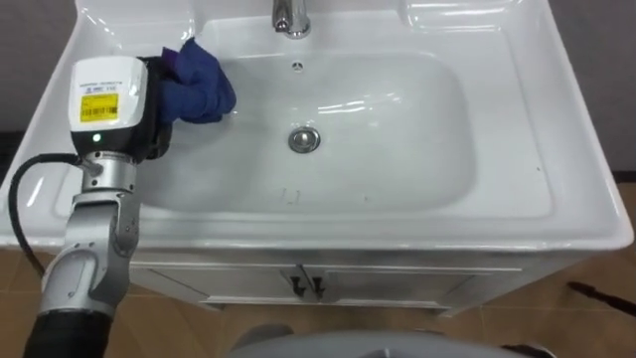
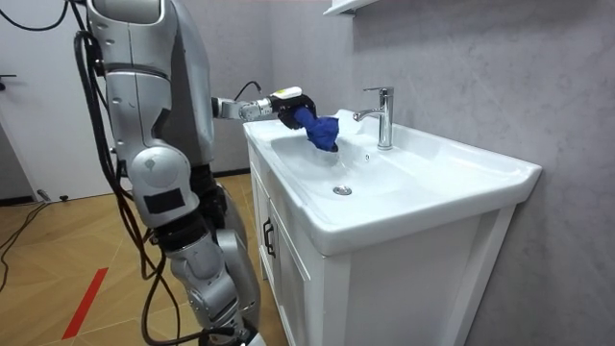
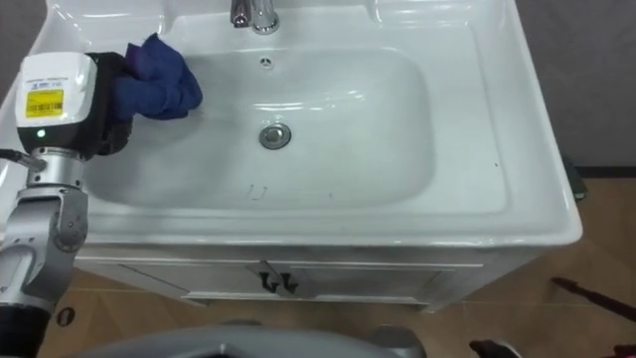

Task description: Wipe basin

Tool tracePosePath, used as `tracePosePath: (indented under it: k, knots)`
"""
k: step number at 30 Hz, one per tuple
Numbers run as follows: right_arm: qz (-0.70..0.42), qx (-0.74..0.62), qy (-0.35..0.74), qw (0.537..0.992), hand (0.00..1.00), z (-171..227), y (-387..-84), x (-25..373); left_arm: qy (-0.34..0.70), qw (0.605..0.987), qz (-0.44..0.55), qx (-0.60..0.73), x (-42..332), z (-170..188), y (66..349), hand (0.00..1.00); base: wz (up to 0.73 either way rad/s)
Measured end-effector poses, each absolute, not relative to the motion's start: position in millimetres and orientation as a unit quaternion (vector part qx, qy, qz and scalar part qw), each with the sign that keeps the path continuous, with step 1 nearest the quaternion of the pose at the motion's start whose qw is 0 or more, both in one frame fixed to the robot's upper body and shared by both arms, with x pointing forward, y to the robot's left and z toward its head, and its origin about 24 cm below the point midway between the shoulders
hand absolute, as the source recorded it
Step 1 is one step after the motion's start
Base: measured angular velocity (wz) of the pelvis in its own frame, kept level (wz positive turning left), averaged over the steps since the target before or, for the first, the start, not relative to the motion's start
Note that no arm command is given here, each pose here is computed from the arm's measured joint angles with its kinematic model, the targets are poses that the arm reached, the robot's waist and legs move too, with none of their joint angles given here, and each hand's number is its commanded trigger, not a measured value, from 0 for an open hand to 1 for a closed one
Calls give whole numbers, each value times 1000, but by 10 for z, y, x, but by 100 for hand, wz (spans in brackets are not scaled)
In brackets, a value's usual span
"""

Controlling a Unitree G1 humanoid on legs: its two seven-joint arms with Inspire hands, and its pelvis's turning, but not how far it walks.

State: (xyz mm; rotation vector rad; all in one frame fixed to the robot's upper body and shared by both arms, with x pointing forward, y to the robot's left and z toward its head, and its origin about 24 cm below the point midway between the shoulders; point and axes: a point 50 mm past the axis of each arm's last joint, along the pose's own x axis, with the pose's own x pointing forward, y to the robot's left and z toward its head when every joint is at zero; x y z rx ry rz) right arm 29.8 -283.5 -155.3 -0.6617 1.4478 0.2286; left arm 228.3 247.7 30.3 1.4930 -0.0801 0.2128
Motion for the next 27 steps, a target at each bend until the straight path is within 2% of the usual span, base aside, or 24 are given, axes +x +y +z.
tracePosePath:
  k: [8, 17, 27]
  knots:
    - [87, -295, 649, 696, 0, -1554, -2845, 289, -59, 748, 134, 647, 2264, 331, 2500, 100, 1]
    - [59, -275, 658, 699, 0, -1555, -2856, 201, 1, 739, 198, 644, 2121, 304, 2888, 100, 3]
    - [55, -268, 664, 696, 0, -1556, -2857, 133, 32, 745, 220, 629, 1968, 240, 3005, 100, 3]
